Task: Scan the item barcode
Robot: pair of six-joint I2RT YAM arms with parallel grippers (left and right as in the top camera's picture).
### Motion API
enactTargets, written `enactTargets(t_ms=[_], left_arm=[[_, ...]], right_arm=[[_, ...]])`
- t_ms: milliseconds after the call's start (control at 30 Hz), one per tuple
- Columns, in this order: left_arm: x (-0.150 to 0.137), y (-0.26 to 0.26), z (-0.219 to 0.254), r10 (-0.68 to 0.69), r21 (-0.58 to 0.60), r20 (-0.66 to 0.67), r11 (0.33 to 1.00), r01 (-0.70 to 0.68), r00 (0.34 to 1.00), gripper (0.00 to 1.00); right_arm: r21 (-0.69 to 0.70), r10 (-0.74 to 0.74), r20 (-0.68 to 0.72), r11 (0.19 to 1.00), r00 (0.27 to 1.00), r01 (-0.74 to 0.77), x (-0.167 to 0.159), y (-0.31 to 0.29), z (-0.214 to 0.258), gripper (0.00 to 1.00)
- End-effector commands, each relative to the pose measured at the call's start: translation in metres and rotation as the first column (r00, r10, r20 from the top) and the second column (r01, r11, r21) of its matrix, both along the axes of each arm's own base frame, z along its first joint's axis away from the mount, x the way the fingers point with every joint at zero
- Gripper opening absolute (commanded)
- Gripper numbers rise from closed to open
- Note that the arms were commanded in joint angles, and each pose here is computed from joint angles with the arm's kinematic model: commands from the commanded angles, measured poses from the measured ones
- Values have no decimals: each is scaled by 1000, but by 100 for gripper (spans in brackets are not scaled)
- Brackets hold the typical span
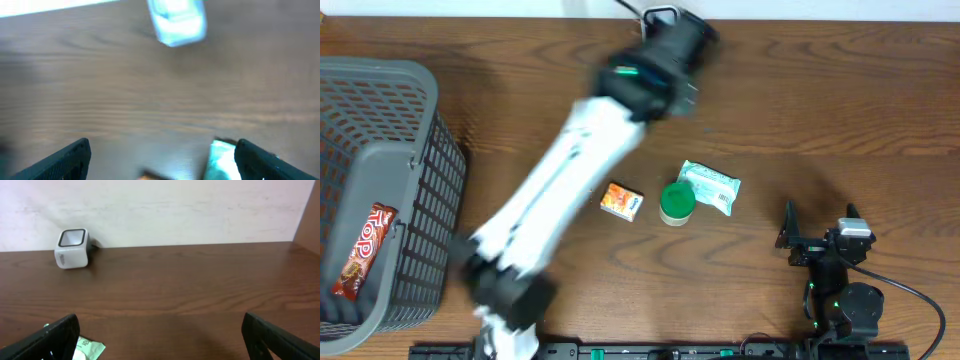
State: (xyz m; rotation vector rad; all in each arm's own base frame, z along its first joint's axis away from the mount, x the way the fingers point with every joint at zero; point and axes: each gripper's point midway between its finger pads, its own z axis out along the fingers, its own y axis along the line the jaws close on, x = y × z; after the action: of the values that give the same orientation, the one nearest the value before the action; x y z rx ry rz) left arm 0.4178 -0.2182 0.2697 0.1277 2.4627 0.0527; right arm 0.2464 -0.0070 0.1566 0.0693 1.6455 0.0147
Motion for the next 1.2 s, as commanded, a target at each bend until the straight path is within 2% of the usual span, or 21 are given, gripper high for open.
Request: enactTargets(t_ms=[0, 67, 133, 233, 333, 467, 500, 600, 667, 767, 900, 1033, 1167], left_arm=[[-7, 92, 56, 174, 58, 102, 982, -180, 980, 92], [-18, 139, 71, 276, 43, 104, 959, -282, 955, 92], [-36, 187, 79, 423, 4, 89, 905, -425, 902, 92], [-73, 262, 84, 659, -35, 41, 752, -658, 751, 92], [-114, 321, 79, 826, -29, -18, 563, -826, 563, 93], [-163, 369, 63, 934, 35, -106, 346, -937, 341, 93], [-178, 383, 56, 956, 60, -130, 272, -960, 263, 93], [-200, 404, 40, 976, 97, -168, 155, -983, 138, 98], [-211, 416, 30, 979, 119, -187, 104, -987, 80, 98], [-223, 427, 14, 975, 174, -216, 90, -981, 51, 98], [-226, 435, -13, 952, 280, -272, 216, -936, 138, 98], [-228, 435, -48, 931, 322, -332, 262, -910, 151, 98], [-210, 432, -87, 868, 286, -405, 420, -862, 288, 98]], right_arm=[[14, 1, 0, 1000, 1000, -1, 0, 0, 0, 99], [14, 1, 0, 1000, 1000, -1, 0, 0, 0, 99], [14, 1, 0, 1000, 1000, -1, 0, 0, 0, 99], [14, 1, 0, 1000, 1000, -1, 0, 0, 0, 99], [14, 1, 0, 1000, 1000, -1, 0, 0, 0, 99], [14, 0, 0, 1000, 1000, 0, 0, 0, 0, 99], [14, 1, 0, 1000, 1000, -1, 0, 0, 0, 99], [14, 0, 0, 1000, 1000, 0, 0, 0, 0, 99], [14, 0, 0, 1000, 1000, 0, 0, 0, 0, 99], [14, 1, 0, 1000, 1000, -1, 0, 0, 0, 99], [14, 1, 0, 1000, 1000, -1, 0, 0, 0, 99], [14, 0, 0, 1000, 1000, 0, 0, 0, 0, 99], [14, 0, 0, 1000, 1000, 0, 0, 0, 0, 99]])
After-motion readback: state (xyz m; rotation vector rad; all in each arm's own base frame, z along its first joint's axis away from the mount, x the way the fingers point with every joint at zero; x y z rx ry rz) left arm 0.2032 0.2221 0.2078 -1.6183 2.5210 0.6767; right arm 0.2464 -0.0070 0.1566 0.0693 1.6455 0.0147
